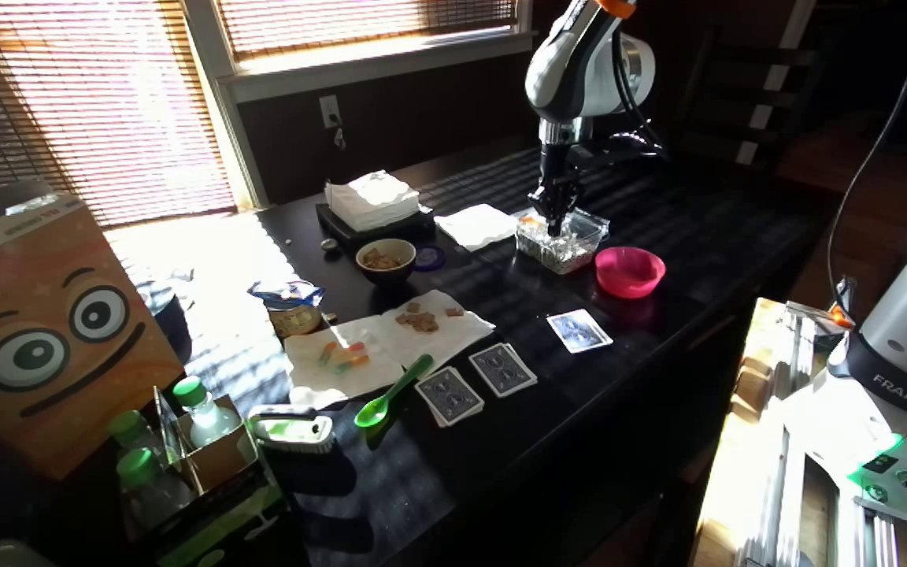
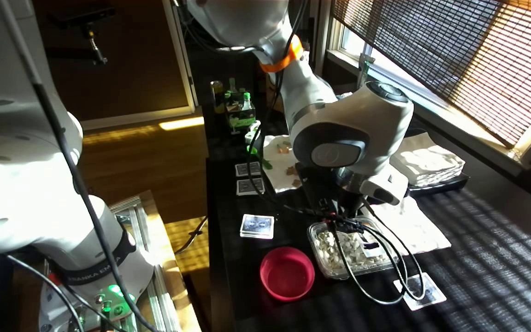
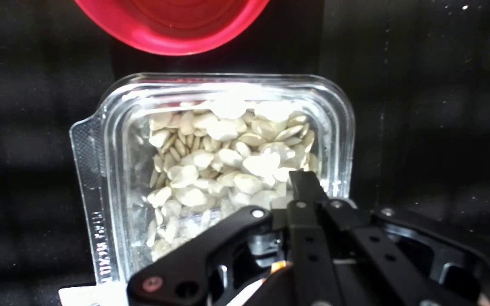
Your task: Put the clear lid on the clear container.
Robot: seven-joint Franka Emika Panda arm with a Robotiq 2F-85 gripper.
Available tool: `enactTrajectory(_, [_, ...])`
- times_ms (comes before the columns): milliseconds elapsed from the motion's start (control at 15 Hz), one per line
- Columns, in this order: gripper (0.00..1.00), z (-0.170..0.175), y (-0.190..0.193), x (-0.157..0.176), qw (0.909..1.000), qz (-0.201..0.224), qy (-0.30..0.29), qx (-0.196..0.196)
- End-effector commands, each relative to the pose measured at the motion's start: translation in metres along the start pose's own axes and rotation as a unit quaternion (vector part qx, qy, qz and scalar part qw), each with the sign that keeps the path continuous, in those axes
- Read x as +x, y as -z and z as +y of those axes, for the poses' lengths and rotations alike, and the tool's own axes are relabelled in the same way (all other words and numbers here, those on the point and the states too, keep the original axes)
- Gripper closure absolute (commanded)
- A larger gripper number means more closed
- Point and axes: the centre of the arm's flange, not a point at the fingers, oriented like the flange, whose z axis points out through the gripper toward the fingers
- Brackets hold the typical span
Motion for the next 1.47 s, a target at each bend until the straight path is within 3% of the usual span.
enactTrajectory(0, [1.00,-0.003,0.000,0.007,0.9993,-0.006,0.007,0.035])
enactTrajectory(333, [1.00,-0.007,-0.001,0.010,0.9985,0.001,0.007,0.055])
enactTrajectory(667, [1.00,-0.004,0.008,0.009,0.9988,0.023,0.004,0.043])
enactTrajectory(1067, [1.00,0.025,0.013,0.005,0.9980,0.030,-0.040,-0.038])
enactTrajectory(1400, [1.00,0.048,0.014,-0.001,0.9942,0.014,-0.078,-0.072])
